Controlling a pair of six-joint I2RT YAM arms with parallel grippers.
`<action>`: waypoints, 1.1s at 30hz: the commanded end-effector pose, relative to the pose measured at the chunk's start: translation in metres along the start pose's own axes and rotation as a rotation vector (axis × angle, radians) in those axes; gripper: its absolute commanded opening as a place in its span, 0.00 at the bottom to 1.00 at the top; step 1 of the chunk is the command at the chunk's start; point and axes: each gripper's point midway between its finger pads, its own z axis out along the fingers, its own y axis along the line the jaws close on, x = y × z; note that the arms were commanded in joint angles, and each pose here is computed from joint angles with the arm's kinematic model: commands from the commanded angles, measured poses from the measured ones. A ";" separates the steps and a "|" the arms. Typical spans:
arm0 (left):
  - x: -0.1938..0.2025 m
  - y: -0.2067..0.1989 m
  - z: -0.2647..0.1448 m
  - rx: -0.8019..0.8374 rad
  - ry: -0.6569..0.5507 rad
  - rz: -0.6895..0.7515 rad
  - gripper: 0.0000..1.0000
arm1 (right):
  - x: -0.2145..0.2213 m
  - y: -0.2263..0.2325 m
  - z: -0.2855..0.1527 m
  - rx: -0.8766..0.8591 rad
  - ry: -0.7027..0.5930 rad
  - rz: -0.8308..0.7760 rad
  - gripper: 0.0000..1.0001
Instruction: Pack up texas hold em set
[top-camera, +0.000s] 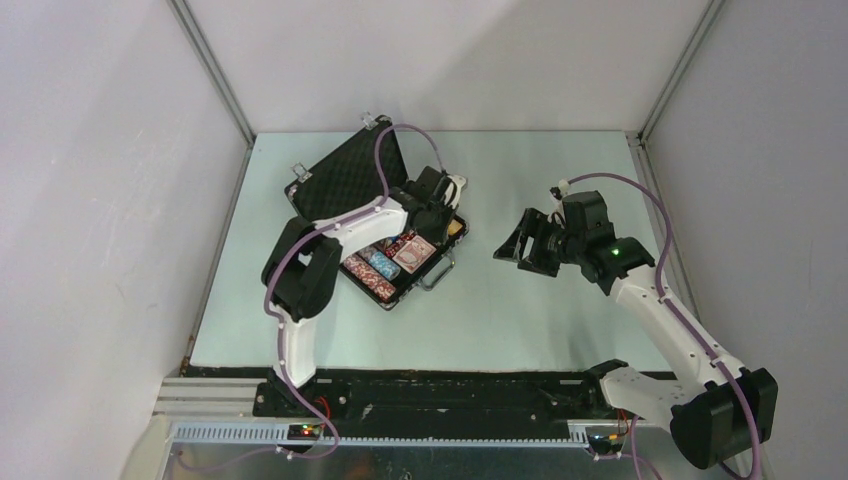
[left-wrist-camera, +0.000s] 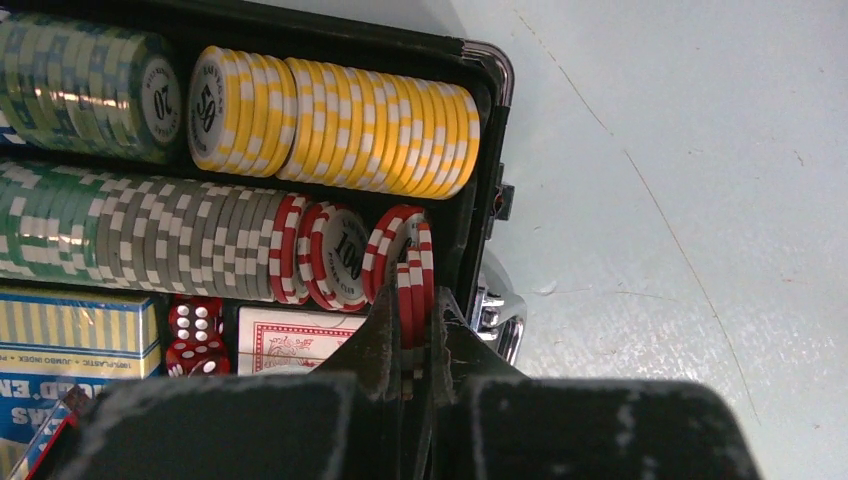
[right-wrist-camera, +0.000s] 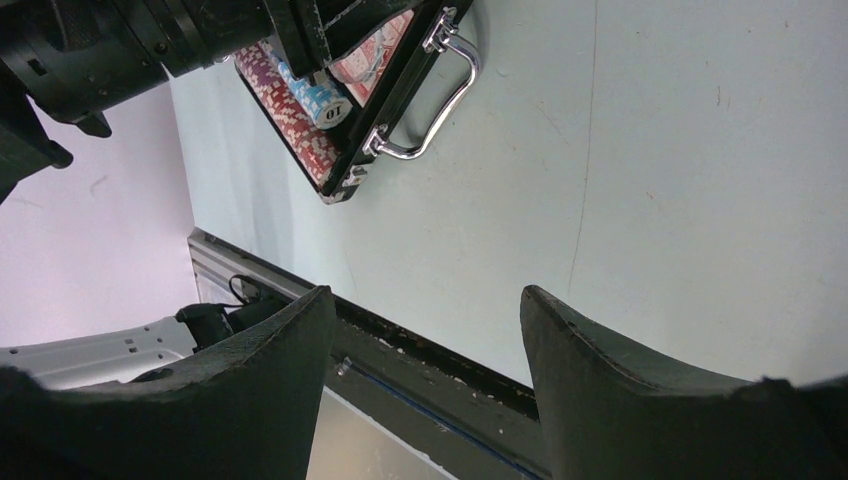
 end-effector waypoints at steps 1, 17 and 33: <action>-0.002 0.002 0.000 -0.012 0.032 0.048 0.01 | -0.005 0.004 0.001 -0.027 -0.016 -0.027 0.70; 0.001 0.002 0.005 -0.022 0.102 0.073 0.05 | -0.002 0.005 0.005 -0.043 -0.004 -0.011 0.70; 0.012 0.022 0.012 -0.169 0.241 0.090 0.00 | 0.001 0.004 0.004 -0.047 0.002 -0.001 0.70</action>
